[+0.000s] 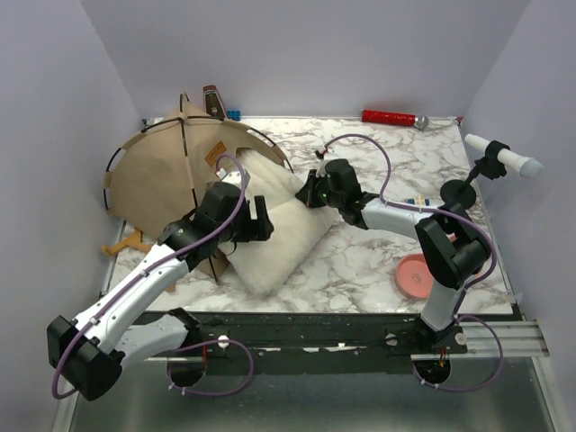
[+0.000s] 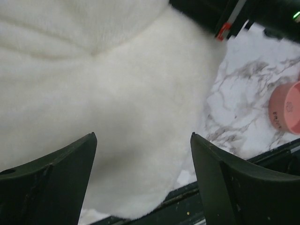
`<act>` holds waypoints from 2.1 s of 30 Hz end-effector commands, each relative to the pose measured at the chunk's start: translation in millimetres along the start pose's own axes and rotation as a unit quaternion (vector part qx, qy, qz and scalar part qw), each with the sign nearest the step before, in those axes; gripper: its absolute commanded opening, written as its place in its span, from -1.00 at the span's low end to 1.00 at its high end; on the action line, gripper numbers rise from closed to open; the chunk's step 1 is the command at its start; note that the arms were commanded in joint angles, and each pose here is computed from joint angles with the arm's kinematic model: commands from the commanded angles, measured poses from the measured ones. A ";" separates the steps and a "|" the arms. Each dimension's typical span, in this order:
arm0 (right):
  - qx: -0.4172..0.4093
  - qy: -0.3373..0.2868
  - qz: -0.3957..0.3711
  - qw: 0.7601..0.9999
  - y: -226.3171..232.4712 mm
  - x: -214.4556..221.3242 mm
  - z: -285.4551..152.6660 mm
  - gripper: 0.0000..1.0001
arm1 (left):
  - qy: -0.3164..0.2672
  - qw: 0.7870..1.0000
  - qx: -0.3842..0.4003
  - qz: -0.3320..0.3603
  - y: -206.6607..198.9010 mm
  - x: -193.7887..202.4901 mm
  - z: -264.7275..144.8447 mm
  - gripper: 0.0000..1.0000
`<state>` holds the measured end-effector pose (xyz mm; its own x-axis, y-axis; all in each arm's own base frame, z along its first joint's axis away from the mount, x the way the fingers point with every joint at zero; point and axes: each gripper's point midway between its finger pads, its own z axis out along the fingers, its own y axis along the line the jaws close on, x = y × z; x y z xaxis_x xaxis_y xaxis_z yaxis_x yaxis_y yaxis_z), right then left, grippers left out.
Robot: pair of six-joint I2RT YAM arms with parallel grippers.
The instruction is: Set up the pet tent
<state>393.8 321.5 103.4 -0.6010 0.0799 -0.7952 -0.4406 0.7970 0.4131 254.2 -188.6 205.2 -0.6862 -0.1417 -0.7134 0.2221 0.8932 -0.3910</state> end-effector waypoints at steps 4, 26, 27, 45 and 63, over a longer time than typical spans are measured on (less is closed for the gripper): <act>0.016 -0.008 0.013 1.000 -3.3 -7.8 -5.4 -0.99 | 0.078 0.989 -0.084 -0.097 34.2 82.1 -21.0 0.83; 0.017 -0.016 0.016 1.000 1.1 -11.9 -3.2 -0.99 | 0.115 0.978 -0.086 -0.153 43.6 143.7 4.2 0.37; 0.021 -0.016 0.015 1.000 -0.6 -11.5 -2.9 -0.99 | 0.120 0.977 -0.092 -0.153 45.9 146.7 -1.2 0.50; 0.033 -0.013 0.010 0.999 -4.2 -10.3 -0.3 -1.00 | 0.192 0.962 -0.117 -0.157 56.1 195.3 -22.0 0.90; 0.032 -0.012 0.009 0.999 -3.8 -9.3 0.8 -0.99 | 0.194 0.961 -0.136 -0.140 62.0 184.1 -68.9 0.94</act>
<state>388.3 323.7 105.2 -0.6131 0.0934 -0.7845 -0.4168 0.8053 0.4216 111.0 -143.1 102.0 -0.8929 -0.2715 -0.3592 -0.1300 0.9193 -0.3716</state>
